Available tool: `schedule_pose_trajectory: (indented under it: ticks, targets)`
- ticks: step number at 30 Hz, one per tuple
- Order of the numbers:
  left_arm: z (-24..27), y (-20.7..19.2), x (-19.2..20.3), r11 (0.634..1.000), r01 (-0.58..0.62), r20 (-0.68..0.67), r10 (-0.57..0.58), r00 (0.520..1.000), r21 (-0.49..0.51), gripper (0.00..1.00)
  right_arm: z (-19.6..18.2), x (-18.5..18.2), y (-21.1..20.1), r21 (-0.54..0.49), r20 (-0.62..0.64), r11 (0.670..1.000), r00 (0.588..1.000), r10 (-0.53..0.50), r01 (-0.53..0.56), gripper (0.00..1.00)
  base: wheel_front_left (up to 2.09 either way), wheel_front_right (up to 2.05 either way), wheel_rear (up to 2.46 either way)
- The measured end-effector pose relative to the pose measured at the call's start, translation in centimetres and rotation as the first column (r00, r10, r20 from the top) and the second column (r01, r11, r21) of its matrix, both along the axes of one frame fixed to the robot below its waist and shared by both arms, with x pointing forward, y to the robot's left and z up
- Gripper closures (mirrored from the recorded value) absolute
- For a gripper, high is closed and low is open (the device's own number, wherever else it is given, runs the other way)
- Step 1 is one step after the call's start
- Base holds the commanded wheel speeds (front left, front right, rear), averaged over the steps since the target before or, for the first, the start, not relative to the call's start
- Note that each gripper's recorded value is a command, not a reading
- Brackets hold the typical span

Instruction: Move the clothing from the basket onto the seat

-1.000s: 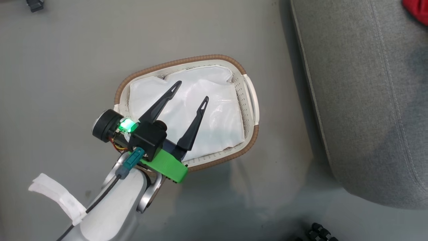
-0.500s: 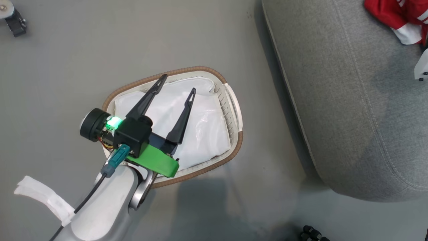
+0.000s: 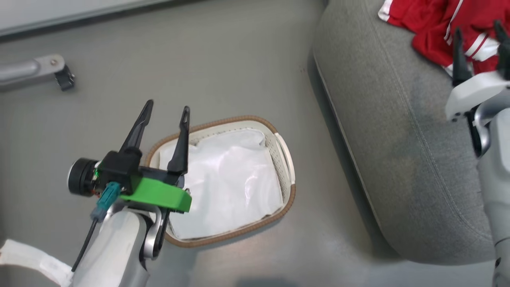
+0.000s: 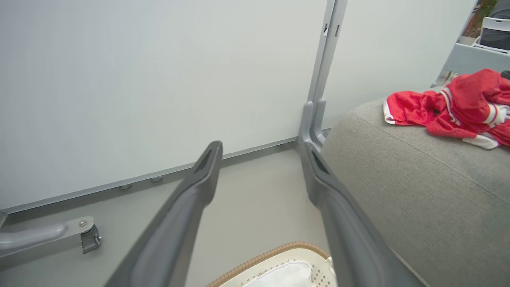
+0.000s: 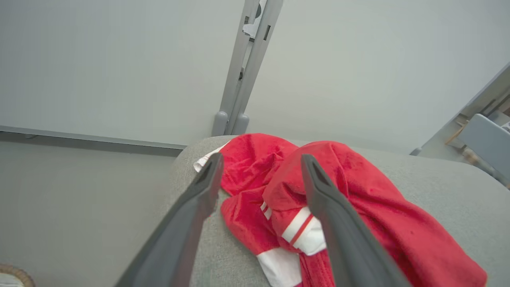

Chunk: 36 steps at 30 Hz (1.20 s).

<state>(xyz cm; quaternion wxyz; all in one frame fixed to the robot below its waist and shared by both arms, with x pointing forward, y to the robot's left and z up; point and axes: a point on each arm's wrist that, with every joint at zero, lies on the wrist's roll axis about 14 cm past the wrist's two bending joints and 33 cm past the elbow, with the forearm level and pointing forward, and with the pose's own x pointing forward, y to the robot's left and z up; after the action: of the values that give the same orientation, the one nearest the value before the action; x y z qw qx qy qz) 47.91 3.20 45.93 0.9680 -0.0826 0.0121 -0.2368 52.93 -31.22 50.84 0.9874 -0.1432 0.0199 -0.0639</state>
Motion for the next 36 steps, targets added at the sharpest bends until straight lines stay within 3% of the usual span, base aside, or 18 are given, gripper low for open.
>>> schedule_pose_trajectory:
  ticks: [7, 17, 27, 36]
  targets:
    - [1.3, 5.3, -2.4, 0.983, -0.184, -0.013, 0.184, 0.983, -0.003, 0.0, 0.8, -2.4, 5.6, 0.118, 0.057, 0.988, 0.994, 0.089, -0.096, 0.0, 0.0, 0.0, 0.0]
    - [0.7, 12.7, -8.7, 0.914, -0.405, -0.075, 0.403, 0.912, -0.009, 0.0, 0.8, -6.8, 13.6, 0.26, 0.117, 0.936, 0.97, 0.215, -0.239, 0.0, 0.0, 0.0, 0.0]
    - [0.7, 15.8, -13.9, 0.874, -0.485, -0.081, 0.482, 0.872, -0.019, 0.0, -0.2, -11.5, 18.5, 0.375, 0.136, 0.863, 0.941, 0.311, -0.34, 0.0, 0.0, 0.0, 0.0]
    - [1.0, 16.3, -15.4, 0.863, -0.505, -0.072, 0.502, 0.862, -0.035, 0.0, 0.1, -13.3, 19.9, 0.375, 0.151, 0.845, 0.924, 0.351, -0.382, 0.0, 0.0, 0.0, 0.0]
